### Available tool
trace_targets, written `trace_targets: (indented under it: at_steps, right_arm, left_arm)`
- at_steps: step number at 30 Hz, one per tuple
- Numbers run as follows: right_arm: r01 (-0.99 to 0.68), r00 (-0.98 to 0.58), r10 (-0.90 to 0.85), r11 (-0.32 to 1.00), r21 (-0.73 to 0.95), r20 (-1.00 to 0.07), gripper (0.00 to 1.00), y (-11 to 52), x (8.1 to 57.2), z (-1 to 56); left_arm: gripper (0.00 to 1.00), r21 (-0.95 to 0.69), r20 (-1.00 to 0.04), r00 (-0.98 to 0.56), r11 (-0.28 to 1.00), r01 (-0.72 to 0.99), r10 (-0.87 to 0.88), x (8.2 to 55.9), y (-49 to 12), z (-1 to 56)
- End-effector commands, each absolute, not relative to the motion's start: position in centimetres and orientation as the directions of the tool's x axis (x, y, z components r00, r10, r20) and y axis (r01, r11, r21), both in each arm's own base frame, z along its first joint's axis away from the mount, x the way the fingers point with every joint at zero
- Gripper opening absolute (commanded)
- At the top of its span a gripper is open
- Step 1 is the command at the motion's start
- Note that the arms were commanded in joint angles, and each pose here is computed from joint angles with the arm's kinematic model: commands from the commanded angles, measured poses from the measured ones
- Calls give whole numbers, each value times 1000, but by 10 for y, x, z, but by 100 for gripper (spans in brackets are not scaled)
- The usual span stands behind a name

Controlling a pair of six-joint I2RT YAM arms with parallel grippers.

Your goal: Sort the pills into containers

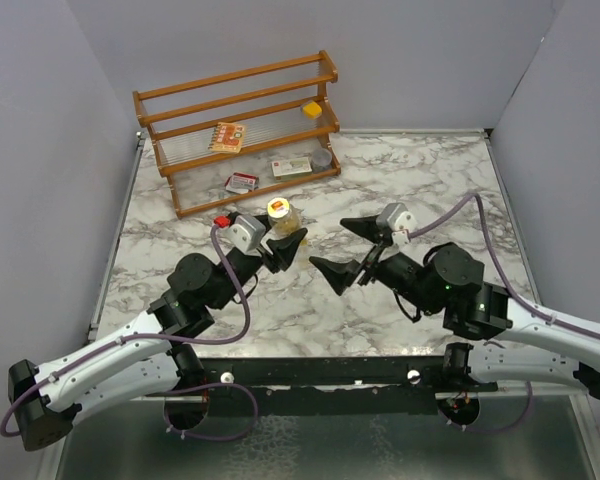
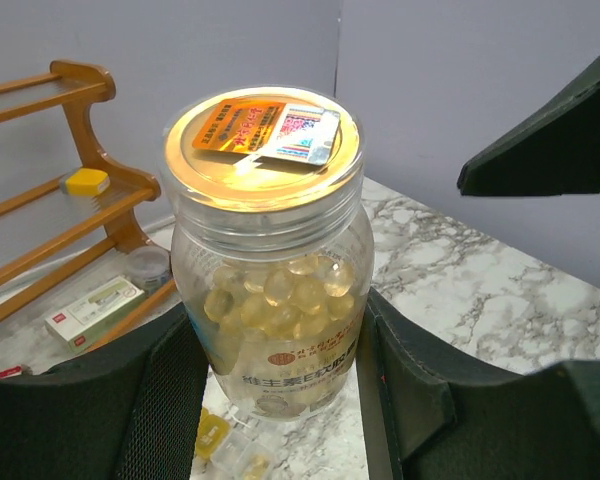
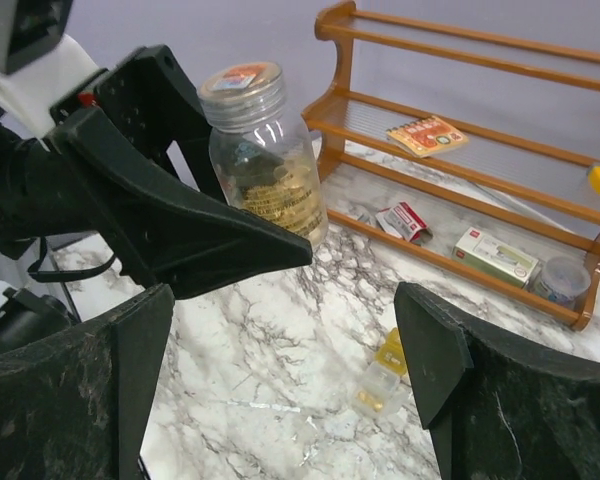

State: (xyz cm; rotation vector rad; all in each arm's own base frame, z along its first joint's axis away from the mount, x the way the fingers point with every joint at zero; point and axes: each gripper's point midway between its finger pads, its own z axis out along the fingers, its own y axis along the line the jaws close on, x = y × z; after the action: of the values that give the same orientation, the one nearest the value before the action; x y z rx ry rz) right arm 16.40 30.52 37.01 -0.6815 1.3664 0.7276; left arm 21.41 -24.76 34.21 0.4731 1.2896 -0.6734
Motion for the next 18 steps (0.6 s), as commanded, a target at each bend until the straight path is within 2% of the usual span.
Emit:
trace_targets:
  at_steps: [1,3,9,13,18]
  right_arm:
    - [-842,106,116,539,-27,-988,93,286,141,389]
    - [-861,120,153,508,-26,-981,92,279,132,398]
    - [-939,136,260,343,-40,-956,81,267,93,422]
    - [-978,127,272,194,-75,-954,78,270,65,426]
    - [-992,100,236,99,-79,-967,74,281,51,415]
  left_arm:
    - [0,-50,-978,87,614,788,-191,192,-263,337]
    - [0,-41,-983,58,513,857,-175,175,-277,331]
    - [0,-14,-990,6,133,991,-144,109,-304,324]
    - [0,8,-986,-4,-68,998,-169,74,-306,334]
    - [0,40,-982,-9,-255,966,-188,40,-301,341]
